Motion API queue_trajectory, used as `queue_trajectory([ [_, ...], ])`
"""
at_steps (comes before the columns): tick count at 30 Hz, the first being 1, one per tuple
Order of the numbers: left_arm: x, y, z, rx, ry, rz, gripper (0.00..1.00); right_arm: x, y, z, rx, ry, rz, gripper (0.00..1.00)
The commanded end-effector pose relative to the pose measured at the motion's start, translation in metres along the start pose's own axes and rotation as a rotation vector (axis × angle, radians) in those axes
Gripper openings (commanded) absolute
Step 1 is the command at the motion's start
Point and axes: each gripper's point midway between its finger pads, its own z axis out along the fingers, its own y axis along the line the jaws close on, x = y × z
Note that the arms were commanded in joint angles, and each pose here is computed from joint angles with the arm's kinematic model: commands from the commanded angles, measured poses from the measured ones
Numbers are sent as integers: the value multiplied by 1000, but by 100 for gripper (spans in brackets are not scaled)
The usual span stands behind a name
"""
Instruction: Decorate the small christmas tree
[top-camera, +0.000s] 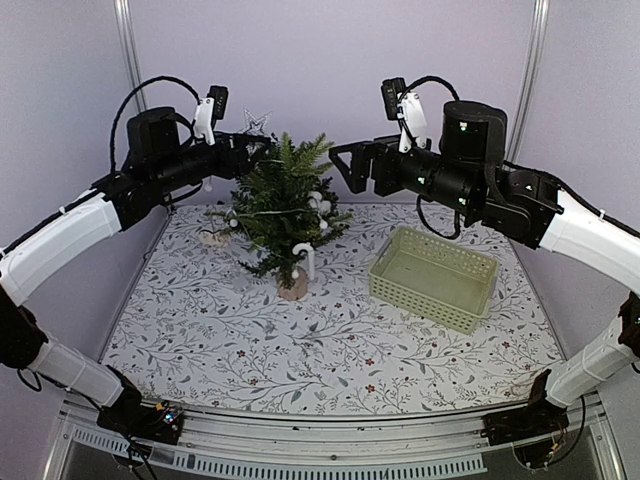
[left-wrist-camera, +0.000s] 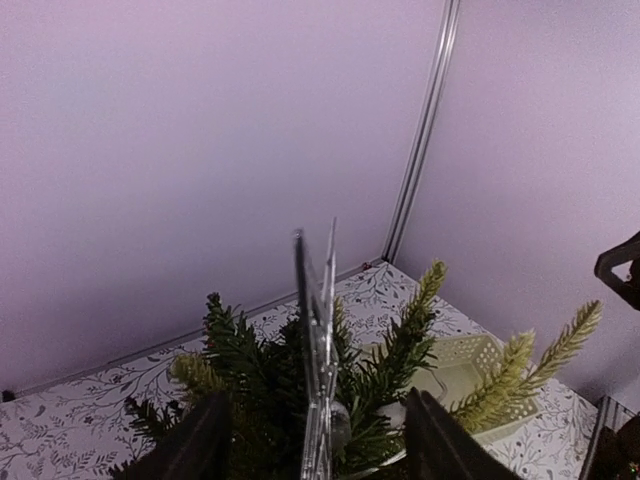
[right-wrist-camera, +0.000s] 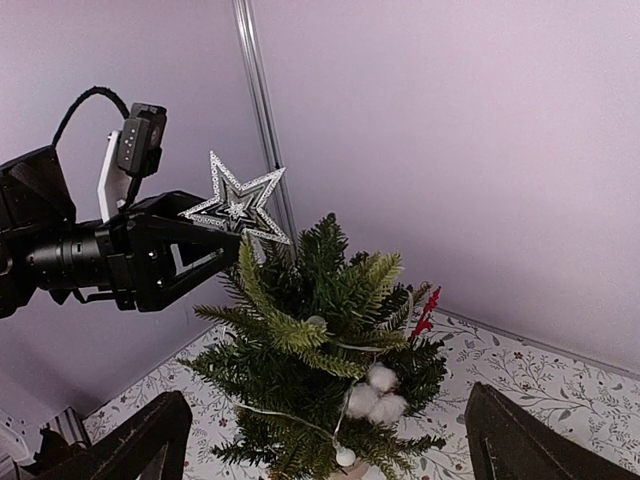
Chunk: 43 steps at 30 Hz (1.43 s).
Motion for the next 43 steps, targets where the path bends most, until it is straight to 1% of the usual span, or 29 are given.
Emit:
queue_trajectory([
  [1,-18,3,-24,-49,-11,13,77,-4,-3,1,2,-19,7,99],
  [4,-20,6,-39,-86,-1,8,95,-3,-4,1,5,-17,9,99],
  [5,-21,7,-45,-99,1,8,99,-2,-5,1,5,-13,12,99],
  [8,-24,11,-68,-146,8,4,99,2,-14,-1,18,-1,30,99],
  [11,-21,29,-91,-235,46,-48,99,6,-32,-5,40,14,58,99],
  [13,-13,45,-104,-292,95,-89,99,10,-46,-8,63,29,78,99],
  [15,3,70,-117,-376,168,-151,99,19,-64,-12,91,55,102,99],
  [18,41,104,-135,-492,288,-234,99,33,-95,-24,132,90,145,99],
  [21,73,118,-144,-520,335,-260,99,54,-123,-37,170,140,190,99],
  [23,103,132,-149,-542,387,-322,100,72,-140,-46,197,181,215,99],
  [26,150,154,-158,-611,459,-436,99,108,-156,-55,208,253,259,99],
  [30,197,165,-166,-632,512,-492,99,154,-166,-65,214,343,299,99],
  [33,220,173,-173,-660,521,-532,99,178,-168,-66,200,383,320,99],
  [36,231,177,-173,-671,504,-566,99,192,-167,-64,184,406,332,99],
  [38,231,179,-170,-666,487,-575,99,194,-166,-62,177,407,336,99],
  [43,218,184,-166,-676,436,-555,99,188,-166,-56,162,384,327,99],
])
